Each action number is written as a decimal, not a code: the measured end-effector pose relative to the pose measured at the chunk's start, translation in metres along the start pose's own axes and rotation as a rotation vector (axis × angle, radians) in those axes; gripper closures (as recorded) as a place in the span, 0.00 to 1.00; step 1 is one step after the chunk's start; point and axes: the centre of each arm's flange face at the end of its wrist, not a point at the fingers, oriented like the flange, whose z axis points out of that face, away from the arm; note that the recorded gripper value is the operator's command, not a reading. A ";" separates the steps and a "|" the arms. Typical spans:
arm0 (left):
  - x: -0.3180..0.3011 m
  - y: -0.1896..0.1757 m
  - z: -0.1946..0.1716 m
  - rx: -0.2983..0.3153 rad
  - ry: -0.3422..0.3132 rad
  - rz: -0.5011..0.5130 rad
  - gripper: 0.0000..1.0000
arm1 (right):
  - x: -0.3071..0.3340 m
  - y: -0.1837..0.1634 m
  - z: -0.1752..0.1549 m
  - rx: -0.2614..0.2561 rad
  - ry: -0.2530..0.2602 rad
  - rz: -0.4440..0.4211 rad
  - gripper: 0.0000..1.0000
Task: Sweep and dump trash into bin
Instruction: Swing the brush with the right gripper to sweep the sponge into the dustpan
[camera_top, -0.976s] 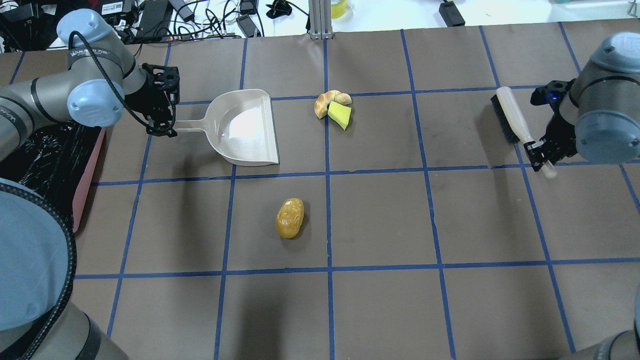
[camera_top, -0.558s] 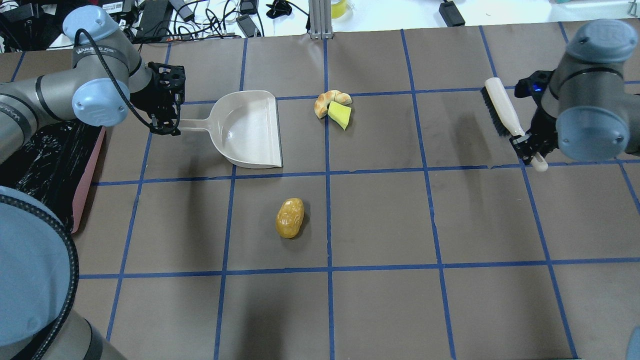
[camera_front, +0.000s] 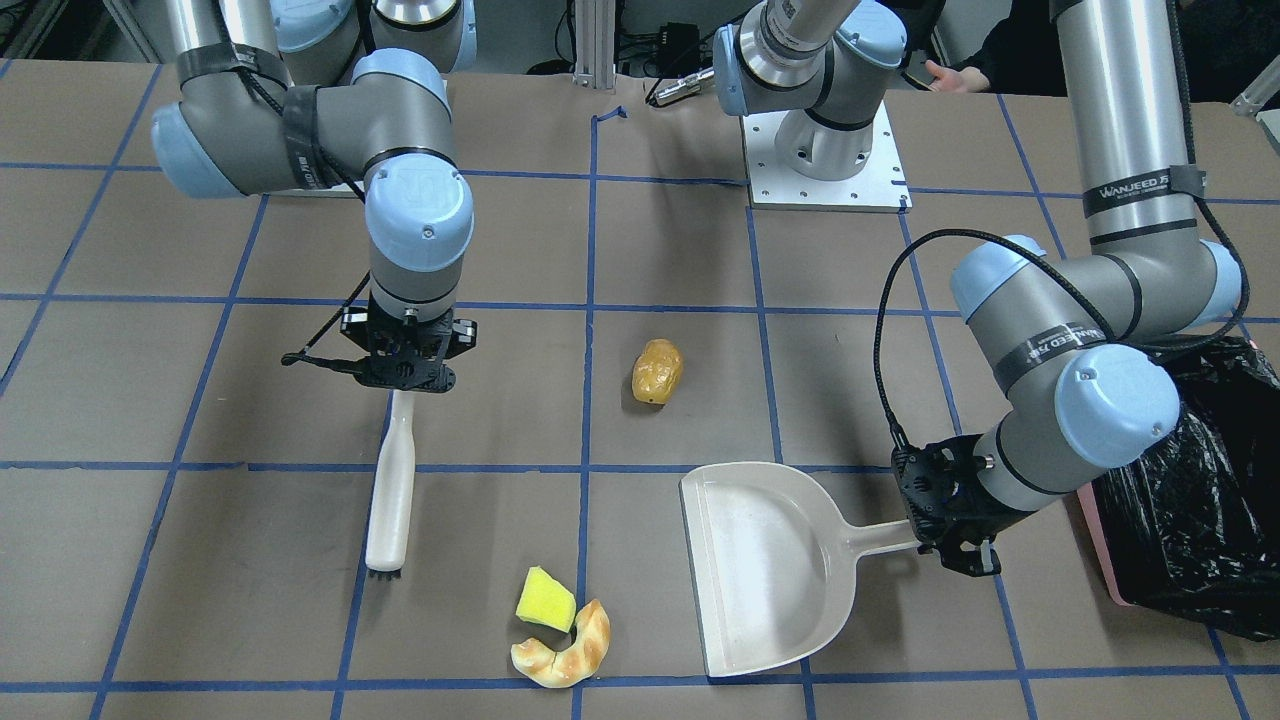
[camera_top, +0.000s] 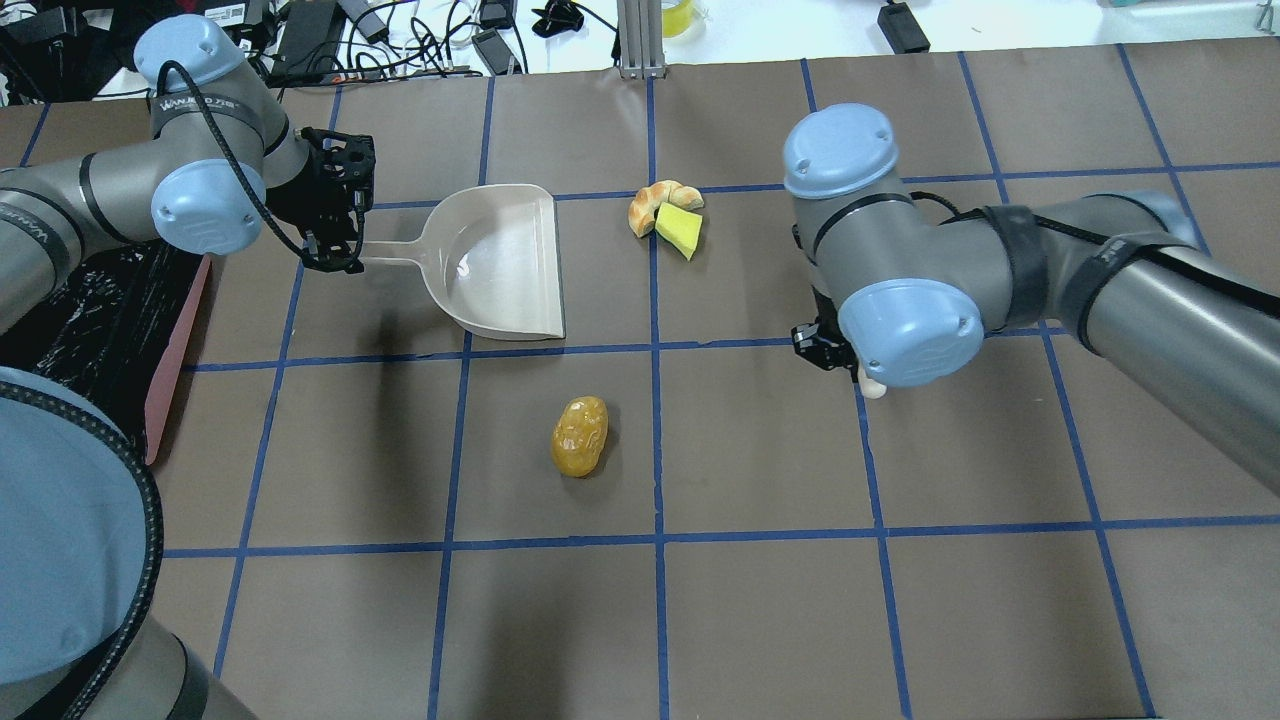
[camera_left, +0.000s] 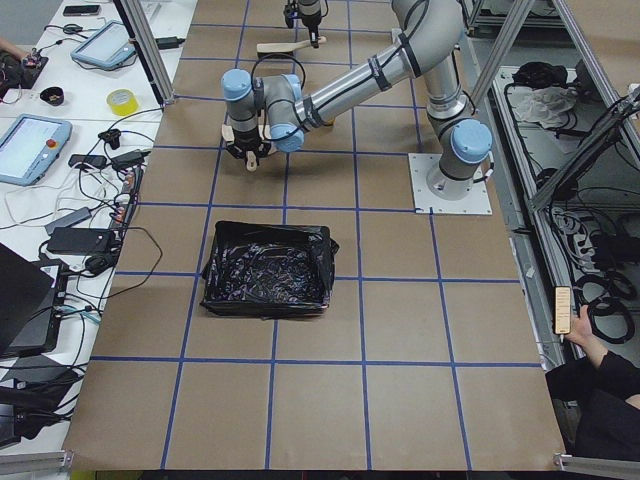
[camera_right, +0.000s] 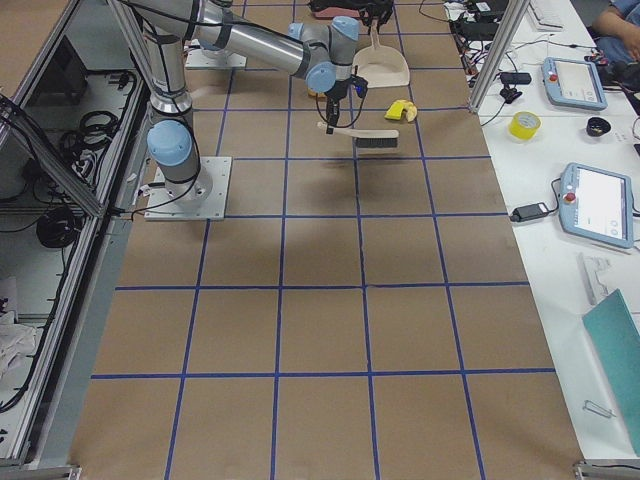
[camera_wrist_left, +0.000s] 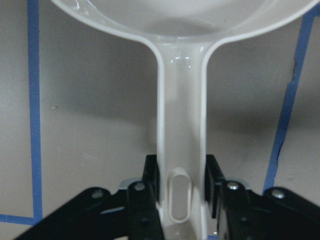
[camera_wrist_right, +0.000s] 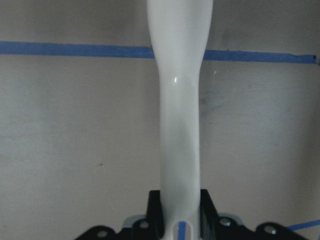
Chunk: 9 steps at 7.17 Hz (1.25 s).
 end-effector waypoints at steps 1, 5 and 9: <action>0.000 0.000 0.000 0.000 0.000 0.001 1.00 | -0.016 -0.014 -0.006 0.005 -0.026 0.017 0.92; 0.000 -0.001 0.001 0.000 0.000 0.002 1.00 | -0.057 -0.116 -0.004 -0.018 -0.035 -0.021 0.93; 0.000 -0.002 -0.001 0.002 -0.002 0.005 1.00 | -0.123 -0.113 -0.003 -0.032 -0.123 -0.126 0.93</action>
